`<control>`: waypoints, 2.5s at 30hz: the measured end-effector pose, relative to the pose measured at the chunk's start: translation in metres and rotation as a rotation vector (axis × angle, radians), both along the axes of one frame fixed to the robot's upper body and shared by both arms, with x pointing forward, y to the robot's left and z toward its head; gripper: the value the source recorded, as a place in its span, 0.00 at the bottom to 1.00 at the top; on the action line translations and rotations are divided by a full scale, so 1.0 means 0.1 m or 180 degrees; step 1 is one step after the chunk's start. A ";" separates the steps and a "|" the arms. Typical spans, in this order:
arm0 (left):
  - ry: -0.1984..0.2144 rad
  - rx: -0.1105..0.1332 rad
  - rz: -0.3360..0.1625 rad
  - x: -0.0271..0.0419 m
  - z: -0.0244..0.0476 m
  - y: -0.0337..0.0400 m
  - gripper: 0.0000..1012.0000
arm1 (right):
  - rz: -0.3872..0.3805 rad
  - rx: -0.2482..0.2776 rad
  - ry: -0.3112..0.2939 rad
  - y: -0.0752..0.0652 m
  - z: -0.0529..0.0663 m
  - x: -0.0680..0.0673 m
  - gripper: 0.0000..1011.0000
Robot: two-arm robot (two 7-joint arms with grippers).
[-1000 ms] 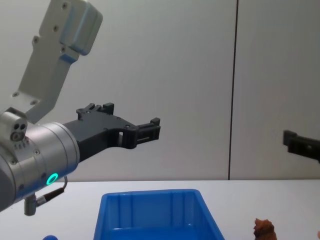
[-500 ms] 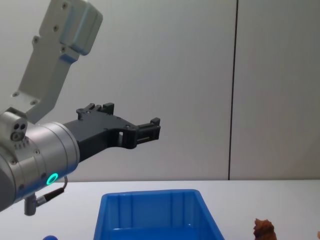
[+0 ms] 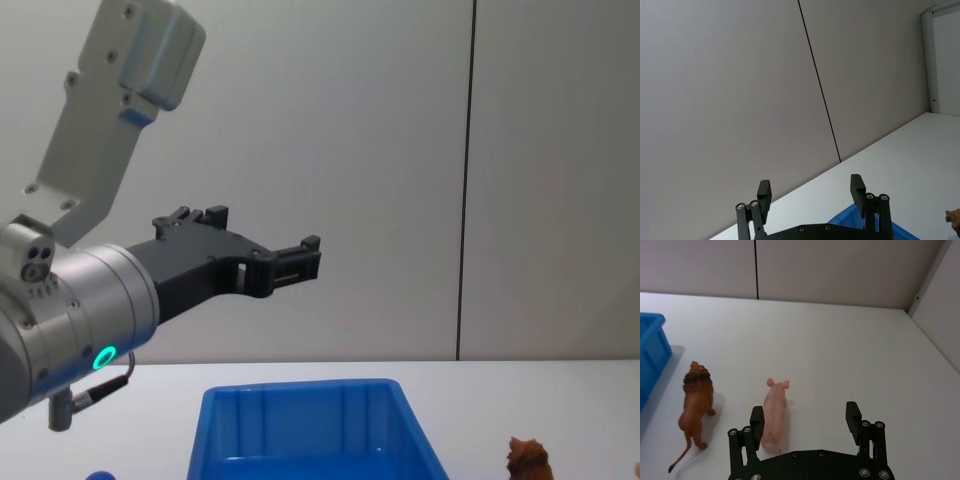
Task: Pick up the two dolls from the table and place them into the box.
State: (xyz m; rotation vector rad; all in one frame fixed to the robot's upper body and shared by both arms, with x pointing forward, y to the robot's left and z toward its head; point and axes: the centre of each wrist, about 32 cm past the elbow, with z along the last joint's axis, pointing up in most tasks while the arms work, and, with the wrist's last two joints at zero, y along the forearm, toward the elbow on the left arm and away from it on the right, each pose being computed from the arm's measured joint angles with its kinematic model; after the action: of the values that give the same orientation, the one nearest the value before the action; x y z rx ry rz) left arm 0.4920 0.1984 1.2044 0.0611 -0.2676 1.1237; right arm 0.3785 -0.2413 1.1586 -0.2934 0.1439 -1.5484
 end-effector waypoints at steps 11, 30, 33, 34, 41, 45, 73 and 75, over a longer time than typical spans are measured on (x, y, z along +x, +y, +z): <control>0.0000 0.0000 0.0000 0.000 0.000 0.000 0.99 | 0.0105 -0.0050 0.0259 0.04 -0.12 0.33 0.99; 0.0000 0.0000 0.0000 0.000 0.000 0.000 0.99 | 0.0206 -0.0066 0.0688 0.15 -0.25 0.77 0.99; 0.0000 0.0000 0.0000 0.000 0.000 0.000 0.99 | 0.0183 -0.0071 0.0738 0.16 -0.27 0.78 0.98; 0.0000 0.0000 0.0000 0.000 0.000 0.000 0.99 | 0.0177 -0.0072 0.0748 0.16 -0.27 0.79 0.97; 0.0000 0.0000 0.0000 0.000 0.000 0.000 0.99 | 0.0140 -0.0082 0.0811 0.18 -0.29 0.82 0.80; 0.0000 0.0000 0.0000 0.000 0.000 0.000 0.99 | 0.0133 -0.0082 0.0829 0.19 -0.29 0.83 0.72; 0.0000 0.0000 0.0000 0.000 0.000 0.000 0.99 | 0.0120 -0.0061 0.0889 0.20 -0.30 0.85 0.65; 0.0000 0.0000 0.0000 0.000 0.000 0.000 0.99 | 0.0129 -0.0020 0.0889 0.19 -0.30 0.85 0.65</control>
State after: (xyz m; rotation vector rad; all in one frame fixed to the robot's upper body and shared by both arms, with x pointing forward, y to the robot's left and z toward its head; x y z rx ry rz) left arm 0.4920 0.1984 1.2044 0.0611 -0.2675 1.1237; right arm 0.4636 -0.2221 1.1291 -0.5143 0.3497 -1.4622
